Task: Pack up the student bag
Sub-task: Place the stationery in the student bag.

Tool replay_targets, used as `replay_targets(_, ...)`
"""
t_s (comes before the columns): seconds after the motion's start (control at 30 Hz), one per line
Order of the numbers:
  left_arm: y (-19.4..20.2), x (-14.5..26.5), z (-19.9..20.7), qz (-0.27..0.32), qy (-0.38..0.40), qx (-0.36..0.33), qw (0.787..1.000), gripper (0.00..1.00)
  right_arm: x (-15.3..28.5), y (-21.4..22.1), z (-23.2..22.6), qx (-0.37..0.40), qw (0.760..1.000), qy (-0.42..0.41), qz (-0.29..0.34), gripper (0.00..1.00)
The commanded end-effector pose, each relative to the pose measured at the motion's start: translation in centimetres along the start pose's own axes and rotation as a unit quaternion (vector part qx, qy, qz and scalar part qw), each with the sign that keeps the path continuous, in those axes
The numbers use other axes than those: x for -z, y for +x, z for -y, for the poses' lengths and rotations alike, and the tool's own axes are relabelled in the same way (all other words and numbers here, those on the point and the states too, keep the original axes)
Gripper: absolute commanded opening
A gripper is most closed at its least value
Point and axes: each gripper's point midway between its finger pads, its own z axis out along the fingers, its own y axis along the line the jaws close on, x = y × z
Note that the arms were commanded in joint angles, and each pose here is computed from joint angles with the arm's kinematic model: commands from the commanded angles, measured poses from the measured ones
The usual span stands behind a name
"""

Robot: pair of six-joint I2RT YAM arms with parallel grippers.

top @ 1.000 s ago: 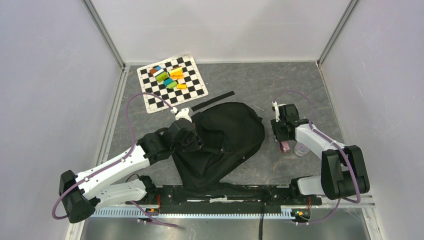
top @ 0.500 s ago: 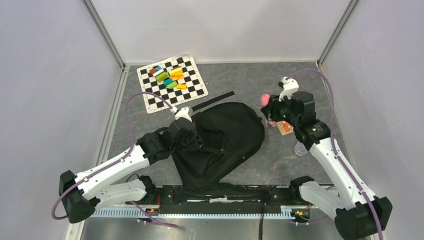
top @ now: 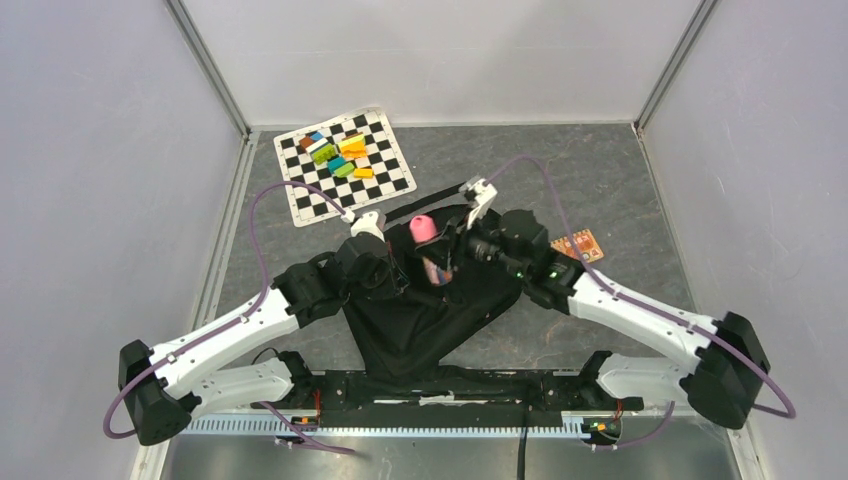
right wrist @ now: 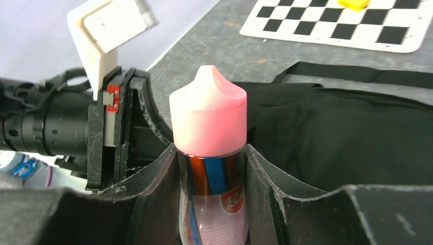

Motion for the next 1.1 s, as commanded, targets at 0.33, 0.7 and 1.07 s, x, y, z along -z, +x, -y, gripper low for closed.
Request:
replay_targets(0.33, -2.1, 1.4, 1.5, 0.031, 0.024, 0.0, 0.999, 0.02, -3.2, 5.7, 0.6, 0.055, 0.998, 0.022, -0.013, 0.0)
replay_targets(0.7, -3.0, 2.0, 2.0, 0.044, 0.03, -0.01, 0.999, 0.02, -1.0, 11.9, 1.9, 0.047, 0.981, 0.056, -0.182, 0.0)
replay_targets(1.07, -3.0, 2.3, 2.0, 0.044, 0.032, -0.007, 0.998, 0.02, 0.5, 6.2, 1.8, 0.082, 0.982, 0.102, -0.139, 0.83)
